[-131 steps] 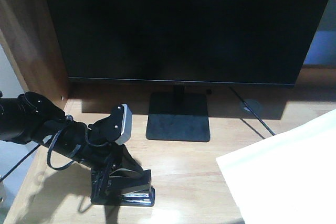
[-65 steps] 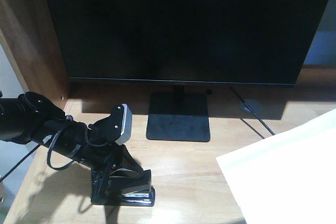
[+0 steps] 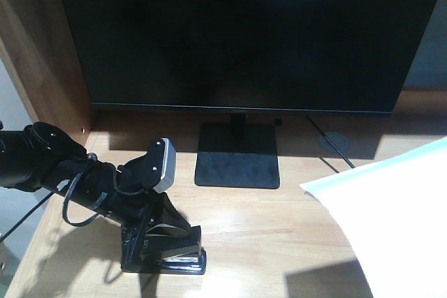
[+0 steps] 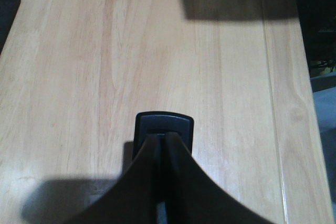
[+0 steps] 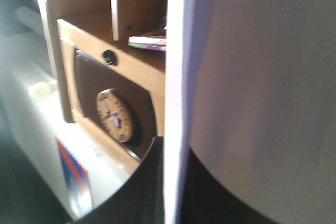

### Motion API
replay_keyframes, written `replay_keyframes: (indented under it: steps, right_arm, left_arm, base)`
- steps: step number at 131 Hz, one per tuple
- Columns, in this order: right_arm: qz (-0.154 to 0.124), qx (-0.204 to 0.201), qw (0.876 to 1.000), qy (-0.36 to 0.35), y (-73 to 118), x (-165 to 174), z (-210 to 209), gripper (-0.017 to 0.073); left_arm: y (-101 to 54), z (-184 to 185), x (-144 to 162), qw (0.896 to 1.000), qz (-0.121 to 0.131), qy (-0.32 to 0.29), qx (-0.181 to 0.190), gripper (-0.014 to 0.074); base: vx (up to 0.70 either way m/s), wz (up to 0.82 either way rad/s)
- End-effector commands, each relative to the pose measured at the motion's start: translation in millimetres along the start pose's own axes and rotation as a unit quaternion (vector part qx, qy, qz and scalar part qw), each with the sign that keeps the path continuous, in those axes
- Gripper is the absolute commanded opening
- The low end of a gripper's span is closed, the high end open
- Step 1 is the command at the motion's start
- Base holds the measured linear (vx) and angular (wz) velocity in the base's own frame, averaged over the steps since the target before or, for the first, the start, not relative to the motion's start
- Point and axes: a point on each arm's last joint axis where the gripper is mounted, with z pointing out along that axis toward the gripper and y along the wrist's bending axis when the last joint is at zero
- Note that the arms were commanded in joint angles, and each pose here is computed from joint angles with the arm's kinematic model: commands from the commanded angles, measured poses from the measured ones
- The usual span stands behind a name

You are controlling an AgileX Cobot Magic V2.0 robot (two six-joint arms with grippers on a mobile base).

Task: Grab stapler and paper to desk for stapling
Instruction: 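Swing the white paper with the right gripper down beside the stapler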

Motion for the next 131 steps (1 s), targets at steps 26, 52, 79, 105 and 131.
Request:
replay_keyframes:
  steps: [26,52,79,105,131]
  right_arm:
    - [0.013,-0.009,1.000,0.007,-17.9,-1,30,-0.0003]
    - [0.028,0.026,0.999,0.032,-48.0,4,45,-0.0003]
    - [0.009,0.083,0.991,0.106,-76.8,16,63,-0.0003]
    - [0.014,0.107,0.986,0.131,-95.1,19,80,-0.0003]
    - [0.036,0.152,0.971,0.182,-121.4,29,83,-0.0003]
  left_arm:
    - [-2.5,-10,-16,0.999,0.008,-0.032,-0.004,-0.0006]
    - [-2.5,-10,-16,0.999,0.008,-0.032,-0.004,-0.0006]
    - [-2.5,-10,-16,0.999,0.008,-0.032,-0.004,-0.0006]
    - [-2.5,-10,-16,0.999,0.008,-0.032,-0.004,-0.0006]
    - [-2.5,-10,-16,0.999,0.008,-0.032,-0.004,-0.0006]
  base:
    - [0.00,0.00]
    - [0.00,0.00]
    - [0.00,0.00]
    - [0.00,0.00]
    - [0.00,0.00]
